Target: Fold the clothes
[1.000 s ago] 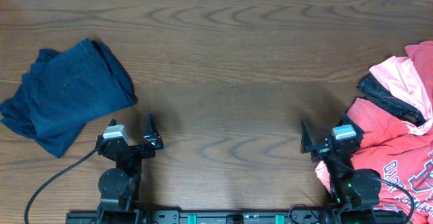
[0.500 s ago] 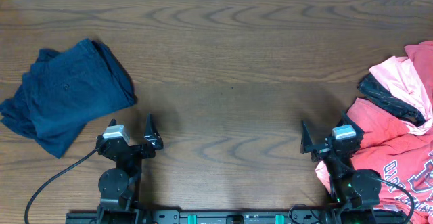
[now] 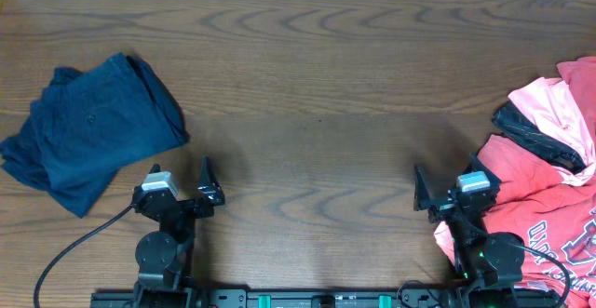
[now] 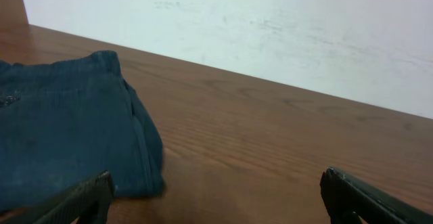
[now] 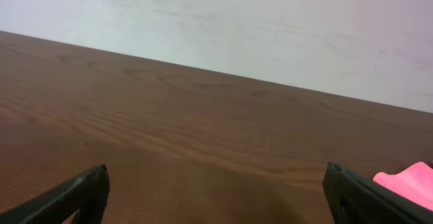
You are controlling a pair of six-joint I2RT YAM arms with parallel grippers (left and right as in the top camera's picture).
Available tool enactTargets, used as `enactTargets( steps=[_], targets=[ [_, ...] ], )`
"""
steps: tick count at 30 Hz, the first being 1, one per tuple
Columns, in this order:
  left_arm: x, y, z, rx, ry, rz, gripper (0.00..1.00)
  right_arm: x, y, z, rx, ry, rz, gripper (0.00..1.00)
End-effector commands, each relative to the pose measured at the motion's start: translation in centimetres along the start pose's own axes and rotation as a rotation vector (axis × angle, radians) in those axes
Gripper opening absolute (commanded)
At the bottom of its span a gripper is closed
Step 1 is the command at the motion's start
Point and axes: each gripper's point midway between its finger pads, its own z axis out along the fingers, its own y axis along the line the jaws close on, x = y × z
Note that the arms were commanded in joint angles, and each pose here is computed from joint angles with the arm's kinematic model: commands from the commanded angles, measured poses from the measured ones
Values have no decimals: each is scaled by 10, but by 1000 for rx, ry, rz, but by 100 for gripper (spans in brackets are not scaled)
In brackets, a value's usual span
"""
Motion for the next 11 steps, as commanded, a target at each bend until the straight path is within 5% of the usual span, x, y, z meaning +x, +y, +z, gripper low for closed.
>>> enactTargets(
  steps=[1, 11],
  targets=[
    [16, 8, 2, -32, 36, 11, 98, 0, 2, 0, -5, -1, -14, 99],
    [16, 8, 2, -32, 36, 11, 98, 0, 2, 0, -5, -2, -14, 99]
  ],
)
